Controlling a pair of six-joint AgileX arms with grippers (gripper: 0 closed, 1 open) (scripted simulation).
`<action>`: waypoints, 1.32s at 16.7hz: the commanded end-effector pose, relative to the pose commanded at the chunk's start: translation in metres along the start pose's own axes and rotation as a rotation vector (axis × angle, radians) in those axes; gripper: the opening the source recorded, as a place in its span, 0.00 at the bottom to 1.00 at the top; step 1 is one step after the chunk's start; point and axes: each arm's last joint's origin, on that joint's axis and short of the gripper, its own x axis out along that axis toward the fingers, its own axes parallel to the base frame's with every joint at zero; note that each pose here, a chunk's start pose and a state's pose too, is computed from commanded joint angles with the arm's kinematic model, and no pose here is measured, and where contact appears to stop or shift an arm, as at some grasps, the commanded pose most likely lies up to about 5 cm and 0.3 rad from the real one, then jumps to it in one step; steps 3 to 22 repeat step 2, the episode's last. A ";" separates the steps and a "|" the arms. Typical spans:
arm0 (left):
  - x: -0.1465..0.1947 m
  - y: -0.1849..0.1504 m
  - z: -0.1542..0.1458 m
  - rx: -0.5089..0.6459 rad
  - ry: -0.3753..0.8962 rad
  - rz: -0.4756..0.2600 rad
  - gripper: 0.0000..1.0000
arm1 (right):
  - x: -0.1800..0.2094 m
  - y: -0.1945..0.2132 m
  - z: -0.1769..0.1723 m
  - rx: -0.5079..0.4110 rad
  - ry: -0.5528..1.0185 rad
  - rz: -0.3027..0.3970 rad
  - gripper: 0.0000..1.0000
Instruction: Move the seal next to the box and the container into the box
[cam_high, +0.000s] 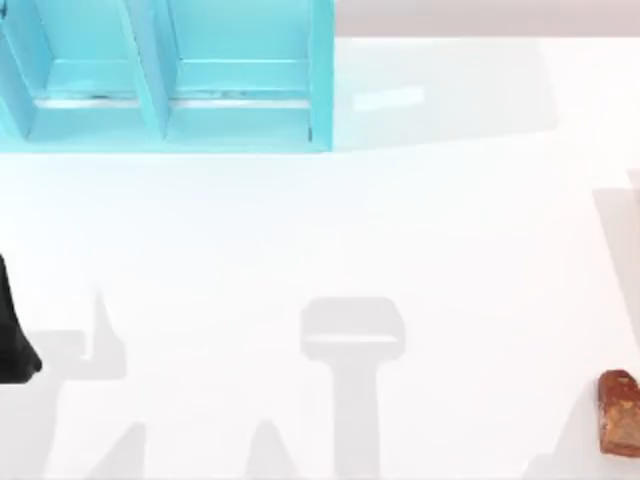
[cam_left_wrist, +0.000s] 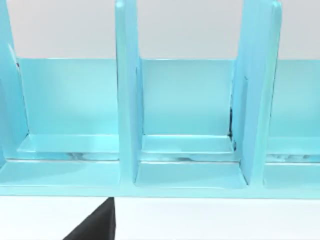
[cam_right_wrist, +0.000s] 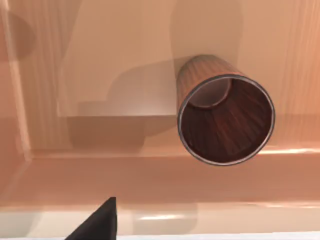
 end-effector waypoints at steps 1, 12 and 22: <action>0.000 0.000 0.000 0.000 0.000 0.000 1.00 | -0.005 0.001 -0.001 -0.002 -0.004 -0.003 1.00; 0.000 0.000 0.000 0.000 0.000 0.000 1.00 | -0.008 0.001 -0.001 -0.004 -0.006 -0.005 1.00; 0.000 0.000 0.000 0.000 0.000 0.000 1.00 | -0.008 0.001 -0.001 -0.004 -0.006 -0.005 1.00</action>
